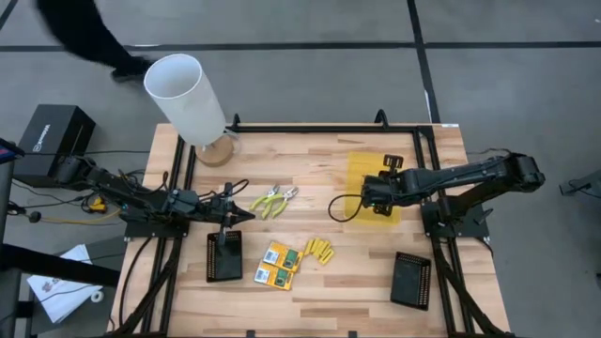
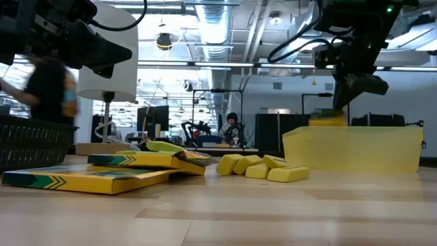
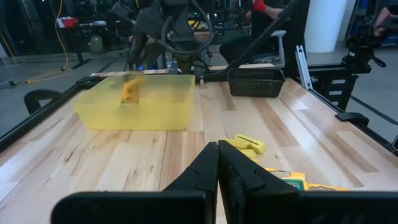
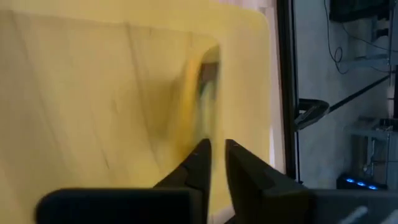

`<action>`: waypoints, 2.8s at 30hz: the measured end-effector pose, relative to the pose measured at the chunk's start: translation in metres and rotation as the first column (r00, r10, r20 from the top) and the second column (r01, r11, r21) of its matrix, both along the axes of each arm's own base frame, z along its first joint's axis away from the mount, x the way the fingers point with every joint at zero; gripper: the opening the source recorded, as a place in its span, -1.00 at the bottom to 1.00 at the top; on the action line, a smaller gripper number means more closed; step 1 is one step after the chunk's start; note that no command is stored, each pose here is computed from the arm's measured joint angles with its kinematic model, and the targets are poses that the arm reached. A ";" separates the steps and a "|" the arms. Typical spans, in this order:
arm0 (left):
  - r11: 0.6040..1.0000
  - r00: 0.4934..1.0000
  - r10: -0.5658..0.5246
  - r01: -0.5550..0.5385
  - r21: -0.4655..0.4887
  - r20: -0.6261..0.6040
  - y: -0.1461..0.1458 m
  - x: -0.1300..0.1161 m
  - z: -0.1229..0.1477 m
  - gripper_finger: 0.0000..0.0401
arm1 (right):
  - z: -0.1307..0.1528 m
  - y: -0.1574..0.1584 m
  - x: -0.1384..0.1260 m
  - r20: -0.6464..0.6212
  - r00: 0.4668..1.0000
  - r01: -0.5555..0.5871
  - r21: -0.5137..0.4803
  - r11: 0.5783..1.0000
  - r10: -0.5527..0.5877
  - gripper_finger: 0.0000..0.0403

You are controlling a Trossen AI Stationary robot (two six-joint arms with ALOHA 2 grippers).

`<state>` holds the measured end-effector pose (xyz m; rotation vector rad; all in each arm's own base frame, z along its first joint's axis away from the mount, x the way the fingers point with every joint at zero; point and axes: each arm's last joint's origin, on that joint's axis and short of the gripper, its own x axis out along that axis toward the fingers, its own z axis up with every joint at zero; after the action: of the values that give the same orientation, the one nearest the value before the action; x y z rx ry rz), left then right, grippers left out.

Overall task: Pick & Place School Supplies
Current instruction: Put the top crayon box into the yellow bin

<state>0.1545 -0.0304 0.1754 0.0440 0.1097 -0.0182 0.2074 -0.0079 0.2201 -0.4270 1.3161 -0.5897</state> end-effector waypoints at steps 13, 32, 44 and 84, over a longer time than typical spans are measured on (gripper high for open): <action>1.000 1.000 -0.006 0.006 0.000 0.005 0.000 0.000 0.000 -0.99 | 0.005 0.002 0.007 0.067 0.998 -0.017 0.001 1.000 0.017 0.02; 0.999 0.999 -0.039 0.039 -0.006 0.006 -0.001 0.000 0.001 -0.99 | 0.019 0.074 0.086 0.669 0.610 -0.701 0.208 0.682 0.424 -0.33; 0.999 0.999 -0.038 0.038 -0.007 0.008 -0.001 0.000 0.001 -0.99 | -0.038 0.110 0.142 0.589 0.587 -0.785 0.246 0.569 0.555 -0.34; 0.999 0.999 -0.039 0.039 -0.006 0.003 -0.001 0.000 0.000 -0.99 | -0.104 0.134 0.183 0.502 0.583 -0.806 0.263 0.530 0.638 -0.24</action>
<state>0.1545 -0.0315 0.1758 0.0397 0.1055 -0.0573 0.3903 0.1260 0.1163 -0.4072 0.7619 0.3899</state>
